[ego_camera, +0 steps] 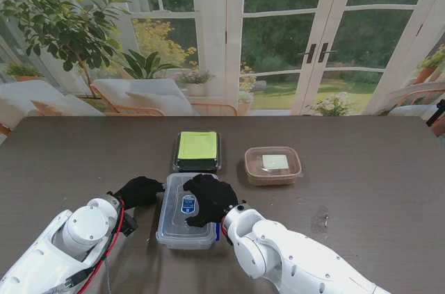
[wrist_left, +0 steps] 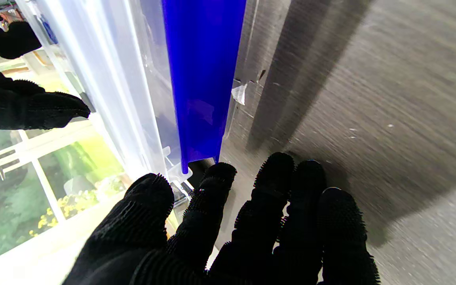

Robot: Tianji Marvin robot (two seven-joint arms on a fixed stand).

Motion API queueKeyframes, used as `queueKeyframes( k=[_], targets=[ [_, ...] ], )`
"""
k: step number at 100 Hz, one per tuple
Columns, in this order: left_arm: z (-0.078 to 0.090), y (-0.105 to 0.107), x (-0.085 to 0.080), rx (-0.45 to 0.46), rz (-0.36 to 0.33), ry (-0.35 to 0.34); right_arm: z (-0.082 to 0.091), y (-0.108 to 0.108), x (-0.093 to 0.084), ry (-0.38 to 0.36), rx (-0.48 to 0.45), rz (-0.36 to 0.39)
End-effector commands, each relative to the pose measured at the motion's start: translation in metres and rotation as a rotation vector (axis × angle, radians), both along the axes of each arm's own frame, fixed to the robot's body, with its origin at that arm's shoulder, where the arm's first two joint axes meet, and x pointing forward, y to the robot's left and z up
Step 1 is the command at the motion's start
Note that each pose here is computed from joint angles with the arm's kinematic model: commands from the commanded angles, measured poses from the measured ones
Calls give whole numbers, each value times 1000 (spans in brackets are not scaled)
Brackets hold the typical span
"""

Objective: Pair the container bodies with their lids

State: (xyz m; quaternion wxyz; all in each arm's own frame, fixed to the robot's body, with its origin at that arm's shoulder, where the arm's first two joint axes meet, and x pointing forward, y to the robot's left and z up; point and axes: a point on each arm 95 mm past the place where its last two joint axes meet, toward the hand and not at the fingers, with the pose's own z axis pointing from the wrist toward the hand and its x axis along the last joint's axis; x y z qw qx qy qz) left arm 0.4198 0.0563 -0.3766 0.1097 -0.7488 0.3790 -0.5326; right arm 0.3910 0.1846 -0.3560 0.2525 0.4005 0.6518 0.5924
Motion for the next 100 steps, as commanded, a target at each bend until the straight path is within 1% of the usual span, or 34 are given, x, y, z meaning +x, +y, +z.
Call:
queueKeyframes(
  k=[1,17,38,62,100],
  targets=[
    [-7,-6,-4,-12,-11,35,-22,-5,-7,55,-44,-3],
    [-6,-9,-5,-47,4,60,-26,-6,-6,63,-46,-4],
    [-5,-12,-6,-49,13,78,-29,-6,-5,71,-47,-8],
    [-4,-14,-7,-47,19,97,-27,-7,-5,76,-45,-11],
    [-5,-18,-3,-31,-15,135,-25,-9,-6,88,-41,-19]
  ],
)
